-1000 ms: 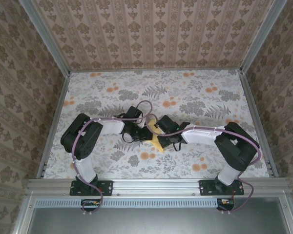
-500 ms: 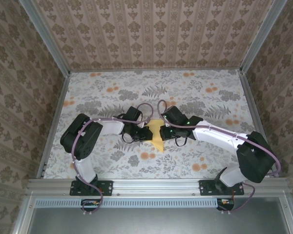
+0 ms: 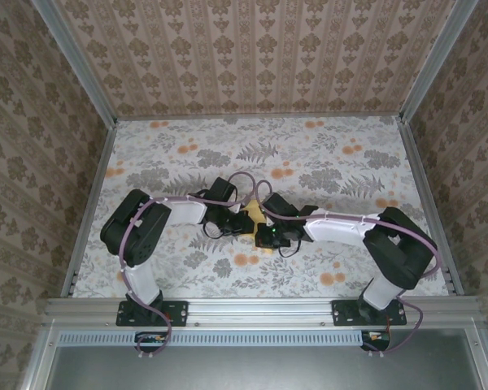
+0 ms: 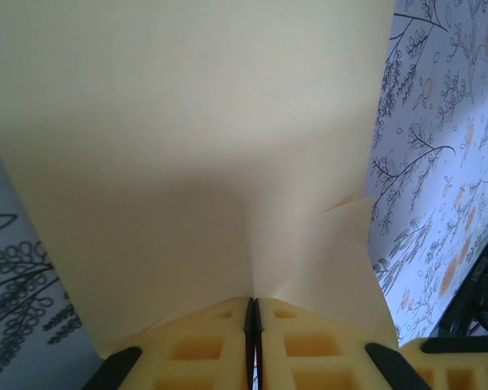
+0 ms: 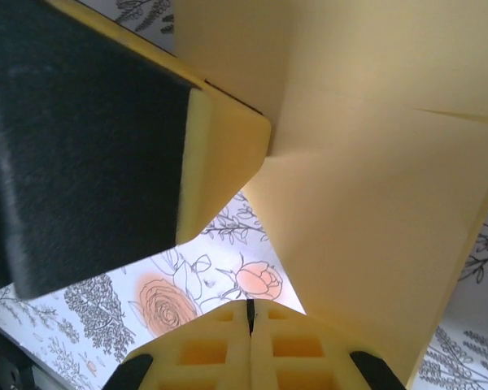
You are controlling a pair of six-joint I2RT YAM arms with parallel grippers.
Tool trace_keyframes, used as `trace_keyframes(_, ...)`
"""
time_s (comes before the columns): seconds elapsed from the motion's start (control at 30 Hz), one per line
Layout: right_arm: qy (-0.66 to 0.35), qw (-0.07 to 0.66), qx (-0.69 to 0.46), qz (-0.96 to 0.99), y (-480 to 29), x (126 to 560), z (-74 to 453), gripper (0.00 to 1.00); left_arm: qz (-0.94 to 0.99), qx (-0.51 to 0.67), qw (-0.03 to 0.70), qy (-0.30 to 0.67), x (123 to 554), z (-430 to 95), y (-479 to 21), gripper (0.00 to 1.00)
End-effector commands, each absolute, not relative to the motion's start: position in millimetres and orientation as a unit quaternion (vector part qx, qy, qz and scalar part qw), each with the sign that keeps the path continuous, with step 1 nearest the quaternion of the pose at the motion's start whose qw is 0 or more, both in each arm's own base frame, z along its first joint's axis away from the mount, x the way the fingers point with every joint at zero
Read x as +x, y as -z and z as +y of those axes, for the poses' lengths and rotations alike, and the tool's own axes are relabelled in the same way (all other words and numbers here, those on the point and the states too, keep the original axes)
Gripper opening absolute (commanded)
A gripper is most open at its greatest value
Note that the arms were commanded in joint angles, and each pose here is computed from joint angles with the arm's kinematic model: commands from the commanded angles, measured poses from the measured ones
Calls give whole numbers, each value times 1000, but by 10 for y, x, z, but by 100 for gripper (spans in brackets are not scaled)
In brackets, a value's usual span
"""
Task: Fold a paper plane with a square sheet of paper (fold left side to right side)
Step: Third fold the triangle at the center of the table.
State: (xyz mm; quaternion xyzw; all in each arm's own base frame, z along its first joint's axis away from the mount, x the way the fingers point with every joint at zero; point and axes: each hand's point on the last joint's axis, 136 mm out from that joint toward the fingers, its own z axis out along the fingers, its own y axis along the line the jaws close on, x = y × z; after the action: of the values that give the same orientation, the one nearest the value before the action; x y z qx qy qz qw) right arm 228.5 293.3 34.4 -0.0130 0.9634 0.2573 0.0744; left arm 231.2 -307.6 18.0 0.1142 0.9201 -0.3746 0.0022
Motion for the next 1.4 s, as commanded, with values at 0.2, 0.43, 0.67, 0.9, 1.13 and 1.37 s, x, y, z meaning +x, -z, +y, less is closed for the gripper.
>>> trace_keyframes(0.2, -248, 71, 9, 966, -313, 2367, 2974, 0, 938, 103, -15, 331, 2204, -2888, 26, 12)
trace_keyframes(0.43, -227, 66, 23, 971, -241, 2358, 2883, 0, 938, 104, -14, 330, 2204, -2884, 29, 12)
trace_keyframes(0.67, -197, 40, 40, 979, -109, 2266, 2764, 0, 938, 103, -12, 330, 2208, -2881, 24, 12)
trace_keyframes(0.9, -189, 25, 46, 981, -42, 2186, 2706, 0, 939, 104, -13, 328, 2203, -2873, 26, 12)
trace_keyframes(1.13, -182, 22, 54, 982, -48, 2113, 2615, 0, 940, 104, -11, 326, 2214, -2871, 24, 12)
trace_keyframes(1.37, -174, 19, 58, 983, -53, 2043, 2534, 0, 941, 103, -12, 321, 2225, -2849, 42, 12)
